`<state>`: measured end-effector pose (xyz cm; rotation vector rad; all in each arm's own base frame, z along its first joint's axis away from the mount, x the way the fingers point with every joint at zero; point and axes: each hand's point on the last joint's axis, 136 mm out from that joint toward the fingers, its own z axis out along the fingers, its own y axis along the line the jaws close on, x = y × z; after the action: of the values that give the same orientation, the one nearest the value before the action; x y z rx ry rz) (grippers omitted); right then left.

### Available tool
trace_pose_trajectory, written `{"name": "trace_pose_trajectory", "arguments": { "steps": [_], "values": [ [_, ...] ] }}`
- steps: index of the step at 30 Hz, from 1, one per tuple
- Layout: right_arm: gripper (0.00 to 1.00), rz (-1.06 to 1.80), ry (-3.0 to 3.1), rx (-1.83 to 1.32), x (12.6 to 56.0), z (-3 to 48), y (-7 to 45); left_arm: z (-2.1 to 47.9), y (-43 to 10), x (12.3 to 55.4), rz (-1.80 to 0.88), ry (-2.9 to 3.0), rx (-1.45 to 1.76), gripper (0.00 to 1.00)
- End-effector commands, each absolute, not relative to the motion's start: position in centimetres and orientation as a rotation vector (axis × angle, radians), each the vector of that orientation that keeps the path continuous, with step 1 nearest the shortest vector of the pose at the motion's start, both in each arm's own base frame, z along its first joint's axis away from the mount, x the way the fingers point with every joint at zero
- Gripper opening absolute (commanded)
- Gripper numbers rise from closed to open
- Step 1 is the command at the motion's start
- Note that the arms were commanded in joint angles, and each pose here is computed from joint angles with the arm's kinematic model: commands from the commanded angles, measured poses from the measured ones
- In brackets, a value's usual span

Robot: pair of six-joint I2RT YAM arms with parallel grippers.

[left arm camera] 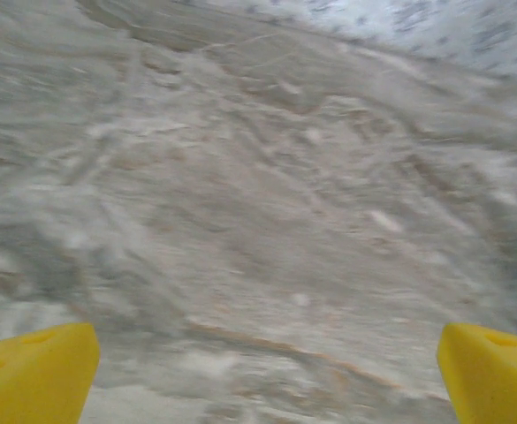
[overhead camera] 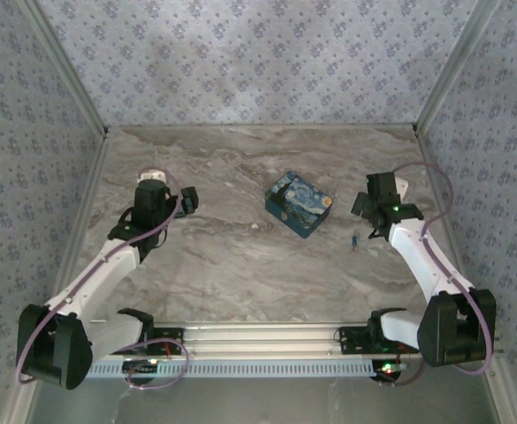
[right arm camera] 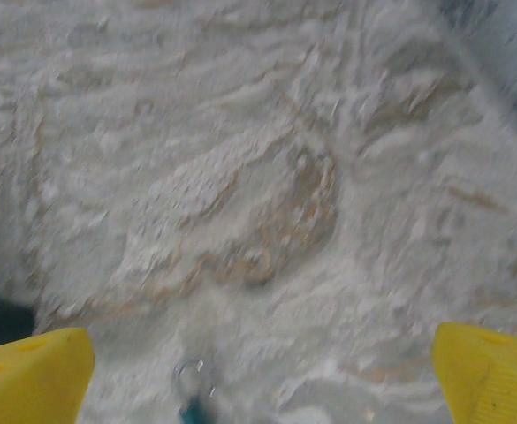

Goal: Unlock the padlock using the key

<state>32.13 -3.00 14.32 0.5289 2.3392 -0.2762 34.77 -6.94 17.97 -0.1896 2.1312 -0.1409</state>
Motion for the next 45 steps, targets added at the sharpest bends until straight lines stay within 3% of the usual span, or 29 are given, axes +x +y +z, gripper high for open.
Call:
{"name": "trace_pose_trajectory", "arguments": {
  "steps": [1, 11, 19, 28, 45],
  "values": [
    [1.0, -0.495, 2.155, 0.442, 33.2, 15.4, -5.3, 16.6, -2.8, 34.9, 0.161, 2.177, -0.15, 0.98],
    [1.0, -0.585, 2.068, 0.475, 33.0, 12.3, -8.6, 13.7, 1.3, 36.2, 0.332, 2.009, -0.108, 0.98],
    [1.0, -0.466, 1.928, 0.387, 35.0, 11.7, -7.3, 12.0, 5.2, 37.0, 0.206, 1.893, -0.311, 0.98],
    [1.0, -0.22, 1.89, 0.14, 37.6, 10.1, -3.3, 9.5, 2.6, 39.0, 0.15, 1.899, -0.146, 0.98],
    [1.0, -0.22, 1.937, 0.164, 38.6, 8.8, -3.9, 9.2, 2.5, 39.5, 0.141, 1.937, -0.139, 0.98]
  ]
}}
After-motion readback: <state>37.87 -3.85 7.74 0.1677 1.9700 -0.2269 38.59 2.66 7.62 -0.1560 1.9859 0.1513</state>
